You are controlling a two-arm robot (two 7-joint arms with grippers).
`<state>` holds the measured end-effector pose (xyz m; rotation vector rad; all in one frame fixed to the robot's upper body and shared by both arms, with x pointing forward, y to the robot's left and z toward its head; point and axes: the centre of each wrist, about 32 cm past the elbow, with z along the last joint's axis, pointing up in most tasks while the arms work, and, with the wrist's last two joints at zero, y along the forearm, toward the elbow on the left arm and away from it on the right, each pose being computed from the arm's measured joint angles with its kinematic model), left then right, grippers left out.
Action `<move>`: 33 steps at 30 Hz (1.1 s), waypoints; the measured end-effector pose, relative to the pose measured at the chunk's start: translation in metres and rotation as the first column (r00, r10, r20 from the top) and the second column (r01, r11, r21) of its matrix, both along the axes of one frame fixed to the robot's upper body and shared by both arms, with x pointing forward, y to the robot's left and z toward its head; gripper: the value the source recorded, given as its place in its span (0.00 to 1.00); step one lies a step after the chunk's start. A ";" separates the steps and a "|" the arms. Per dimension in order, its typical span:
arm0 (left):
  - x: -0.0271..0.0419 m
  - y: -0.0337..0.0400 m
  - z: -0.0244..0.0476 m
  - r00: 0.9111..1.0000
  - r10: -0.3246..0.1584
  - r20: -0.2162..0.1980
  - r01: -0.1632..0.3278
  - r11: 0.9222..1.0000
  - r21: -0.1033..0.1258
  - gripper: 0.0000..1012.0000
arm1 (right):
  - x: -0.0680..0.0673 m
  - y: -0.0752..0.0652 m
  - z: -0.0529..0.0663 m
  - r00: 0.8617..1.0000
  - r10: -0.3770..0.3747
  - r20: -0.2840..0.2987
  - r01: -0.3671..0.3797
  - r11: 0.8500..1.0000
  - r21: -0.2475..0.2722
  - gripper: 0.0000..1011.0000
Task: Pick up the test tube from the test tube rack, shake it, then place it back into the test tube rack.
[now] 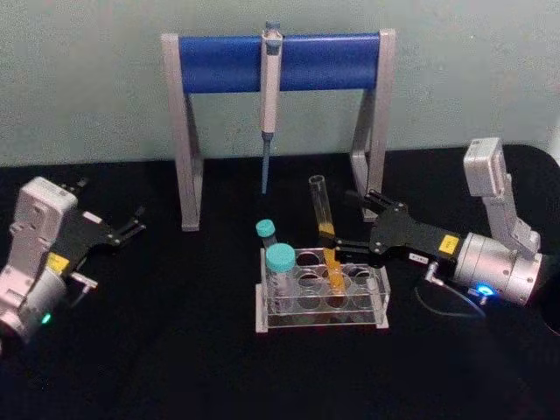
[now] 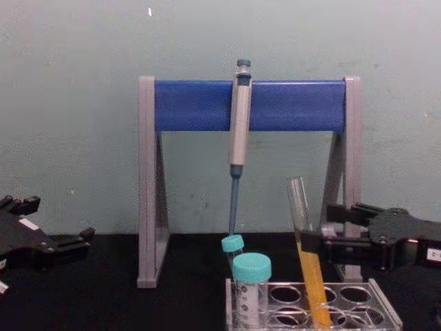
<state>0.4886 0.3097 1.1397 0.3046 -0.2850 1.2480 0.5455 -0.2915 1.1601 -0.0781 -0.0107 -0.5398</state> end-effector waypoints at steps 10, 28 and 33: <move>0.0000 0.0000 0.0000 1.000 0.000 0.000 0.000 1.000 0.000 0.99 | -0.002 -0.002 0.002 1.000 -0.004 0.017 0.003 0.999 0.033 0.99; 0.0000 0.0000 0.0000 1.000 0.000 0.000 0.000 1.000 0.000 0.99 | -0.030 0.006 0.015 0.823 -0.538 0.183 0.549 0.836 -0.016 0.99; 0.0000 0.0000 0.0000 1.000 0.000 0.000 0.000 1.000 0.000 0.99 | -0.032 0.012 -0.002 0.786 -0.595 0.167 0.615 0.780 -0.115 0.99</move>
